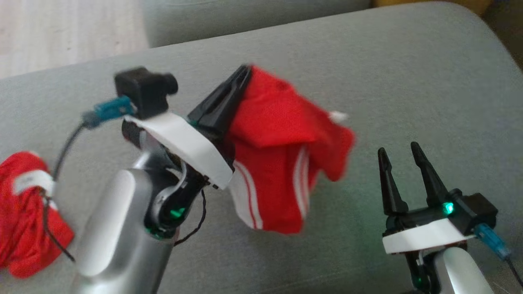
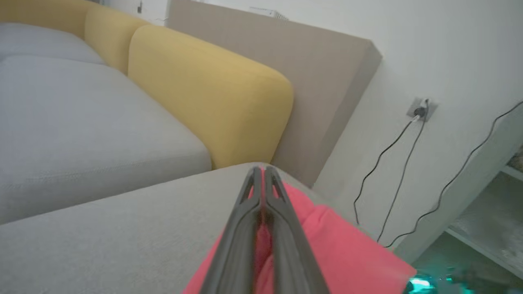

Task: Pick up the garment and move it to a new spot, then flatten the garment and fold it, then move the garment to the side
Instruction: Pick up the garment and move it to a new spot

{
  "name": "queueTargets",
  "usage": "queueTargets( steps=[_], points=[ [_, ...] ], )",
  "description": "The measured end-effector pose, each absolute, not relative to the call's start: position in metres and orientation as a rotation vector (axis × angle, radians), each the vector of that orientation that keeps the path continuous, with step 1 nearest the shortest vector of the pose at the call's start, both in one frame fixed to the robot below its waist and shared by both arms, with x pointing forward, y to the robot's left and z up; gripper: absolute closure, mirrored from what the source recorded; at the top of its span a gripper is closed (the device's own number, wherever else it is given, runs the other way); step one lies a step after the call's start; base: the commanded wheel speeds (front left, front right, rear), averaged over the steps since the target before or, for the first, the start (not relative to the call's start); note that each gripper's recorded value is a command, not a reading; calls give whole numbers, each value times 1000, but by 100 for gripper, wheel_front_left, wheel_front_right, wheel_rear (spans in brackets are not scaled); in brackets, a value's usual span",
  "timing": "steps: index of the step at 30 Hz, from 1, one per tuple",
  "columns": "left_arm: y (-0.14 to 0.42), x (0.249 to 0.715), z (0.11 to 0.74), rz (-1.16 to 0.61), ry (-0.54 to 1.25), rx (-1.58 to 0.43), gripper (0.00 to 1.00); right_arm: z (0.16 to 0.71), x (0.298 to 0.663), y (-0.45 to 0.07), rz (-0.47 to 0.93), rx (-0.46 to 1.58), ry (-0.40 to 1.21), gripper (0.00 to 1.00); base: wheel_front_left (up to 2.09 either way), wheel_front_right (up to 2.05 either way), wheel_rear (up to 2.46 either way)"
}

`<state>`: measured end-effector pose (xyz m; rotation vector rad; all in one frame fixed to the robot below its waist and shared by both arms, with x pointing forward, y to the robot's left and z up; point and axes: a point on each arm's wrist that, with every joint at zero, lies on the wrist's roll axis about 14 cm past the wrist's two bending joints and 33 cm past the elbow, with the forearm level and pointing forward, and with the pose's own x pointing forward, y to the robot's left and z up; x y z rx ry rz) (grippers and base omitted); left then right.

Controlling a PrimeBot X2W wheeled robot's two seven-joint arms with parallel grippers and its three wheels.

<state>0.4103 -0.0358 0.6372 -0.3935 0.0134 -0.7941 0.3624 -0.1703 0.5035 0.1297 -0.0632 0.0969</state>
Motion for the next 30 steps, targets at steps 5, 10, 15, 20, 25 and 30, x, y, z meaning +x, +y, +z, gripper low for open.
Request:
queueTargets(
  steps=[5, 10, 15, 20, 25, 30],
  points=[
    [-47, 432, 568, -717, 137, -392, 100, 503, 353, -189, 34, 125, -64, 0, 0, 0, 0],
    [-44, 442, 489, -623, 268, -340, 100, 498, 348, -198, 0, 131, -48, 0, 0, 0, 0],
    [-34, 446, 448, -567, 311, -254, 0, 496, 347, -197, -5, 136, -41, 0, 0, 0, 0],
    [-26, 452, 461, -530, 197, -223, 0, 499, 349, -194, 7, 122, -50, 0, 0, 0, 0],
    [-8, 447, 498, -450, 53, -243, 0, 510, 350, -198, 3, 96, -84, 0, 0, 0, 0],
    [33, 410, 503, -323, -7, -235, 0, 501, 344, -195, 18, 83, -60, 0, 0, 0, 0]
  ],
)
